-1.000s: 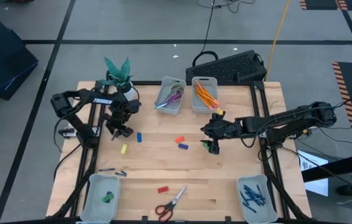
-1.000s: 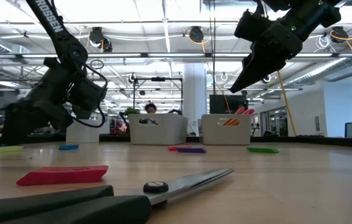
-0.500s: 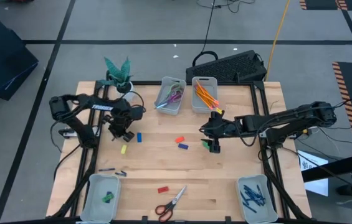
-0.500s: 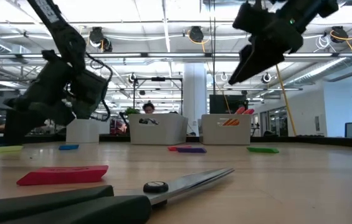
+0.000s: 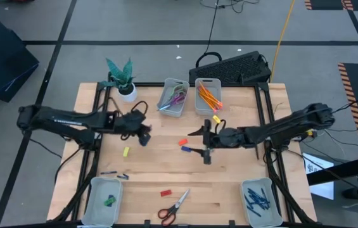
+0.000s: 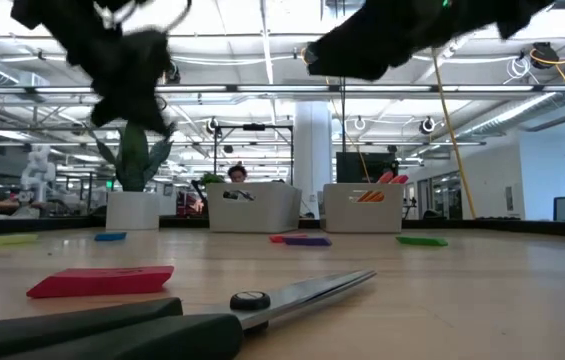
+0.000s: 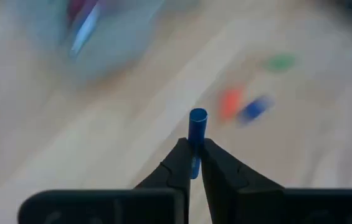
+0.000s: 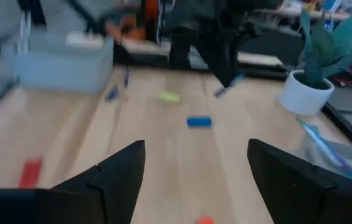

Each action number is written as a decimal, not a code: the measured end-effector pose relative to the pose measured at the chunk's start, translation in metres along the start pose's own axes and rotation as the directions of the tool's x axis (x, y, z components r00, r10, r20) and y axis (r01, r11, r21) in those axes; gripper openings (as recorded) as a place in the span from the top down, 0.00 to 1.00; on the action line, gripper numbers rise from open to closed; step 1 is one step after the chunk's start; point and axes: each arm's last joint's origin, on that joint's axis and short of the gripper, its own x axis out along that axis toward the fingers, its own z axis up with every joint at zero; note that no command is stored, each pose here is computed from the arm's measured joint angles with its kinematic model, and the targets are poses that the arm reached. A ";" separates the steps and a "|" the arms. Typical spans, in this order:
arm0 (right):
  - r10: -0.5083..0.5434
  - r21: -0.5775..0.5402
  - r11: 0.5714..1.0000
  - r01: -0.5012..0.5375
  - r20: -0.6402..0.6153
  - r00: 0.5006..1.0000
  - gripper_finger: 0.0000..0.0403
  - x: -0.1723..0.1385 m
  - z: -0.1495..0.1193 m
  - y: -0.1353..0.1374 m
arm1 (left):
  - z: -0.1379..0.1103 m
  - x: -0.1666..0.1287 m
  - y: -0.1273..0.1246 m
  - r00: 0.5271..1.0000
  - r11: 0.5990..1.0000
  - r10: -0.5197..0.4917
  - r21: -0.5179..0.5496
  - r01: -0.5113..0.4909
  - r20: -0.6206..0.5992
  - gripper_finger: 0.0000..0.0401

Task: Sort crayons/erasers/pens/pencils in bins
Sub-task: Put the blue crayon into the bottom right bin

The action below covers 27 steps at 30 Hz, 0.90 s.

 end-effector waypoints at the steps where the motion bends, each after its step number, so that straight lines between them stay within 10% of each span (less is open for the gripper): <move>1: -0.001 0.029 1.000 0.000 0.024 1.000 0.31 0.005 -0.006 0.001 | 0.003 -0.002 -0.009 0.996 0.998 -0.051 0.049 0.047 0.071 0.93; 14: -0.101 0.199 0.978 0.066 0.172 0.980 0.32 0.045 -0.013 0.003 | 0.017 0.018 -0.082 0.783 0.823 -0.469 0.523 0.220 0.409 0.93; 18: 0.048 0.100 0.992 -0.071 0.217 0.975 0.39 0.041 -0.006 0.004 | 0.016 0.030 -0.085 0.775 0.804 -0.481 0.558 0.203 0.410 0.93; 27: 0.034 0.098 0.994 -0.050 0.155 0.987 0.65 0.044 -0.012 -0.001 | 0.013 0.041 -0.088 0.757 0.752 -0.531 0.623 0.215 0.381 0.93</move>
